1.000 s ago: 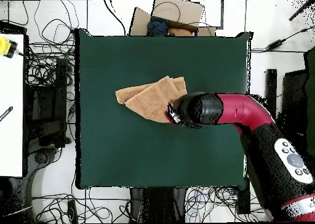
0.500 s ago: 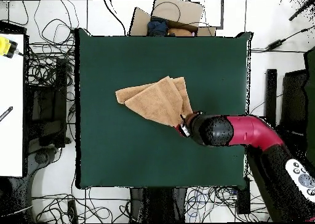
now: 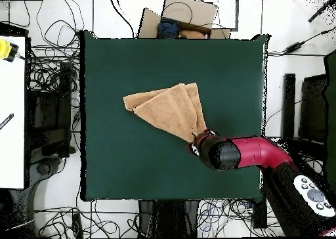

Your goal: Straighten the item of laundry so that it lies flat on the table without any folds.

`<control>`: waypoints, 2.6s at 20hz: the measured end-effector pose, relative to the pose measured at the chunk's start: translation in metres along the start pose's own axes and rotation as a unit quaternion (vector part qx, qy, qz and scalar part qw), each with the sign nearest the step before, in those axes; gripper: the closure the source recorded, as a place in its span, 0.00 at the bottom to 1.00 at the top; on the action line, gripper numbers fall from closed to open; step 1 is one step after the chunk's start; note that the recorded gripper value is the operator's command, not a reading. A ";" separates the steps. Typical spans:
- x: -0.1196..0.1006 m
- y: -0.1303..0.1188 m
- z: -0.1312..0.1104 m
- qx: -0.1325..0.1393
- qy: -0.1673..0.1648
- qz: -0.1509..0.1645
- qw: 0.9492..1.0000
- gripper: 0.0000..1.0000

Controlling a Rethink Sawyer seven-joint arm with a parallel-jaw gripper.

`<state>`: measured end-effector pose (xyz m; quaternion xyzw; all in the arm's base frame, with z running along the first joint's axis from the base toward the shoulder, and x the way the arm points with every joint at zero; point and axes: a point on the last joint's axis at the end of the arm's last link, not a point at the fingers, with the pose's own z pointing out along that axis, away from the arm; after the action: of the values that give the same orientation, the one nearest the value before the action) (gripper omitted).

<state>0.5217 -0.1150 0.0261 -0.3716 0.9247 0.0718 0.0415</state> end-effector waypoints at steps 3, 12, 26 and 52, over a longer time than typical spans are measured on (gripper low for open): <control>0.008 0.008 0.008 -0.001 -0.001 -0.005 1.000 1.00; 0.029 0.042 0.014 -0.017 -0.013 -0.001 1.000 0.00; 0.062 0.075 0.003 -0.037 -0.015 0.014 0.999 0.00; -0.225 0.087 0.001 -0.042 -0.099 0.098 0.989 0.00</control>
<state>0.6232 0.1004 0.0637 -0.2721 0.9440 0.1507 0.1099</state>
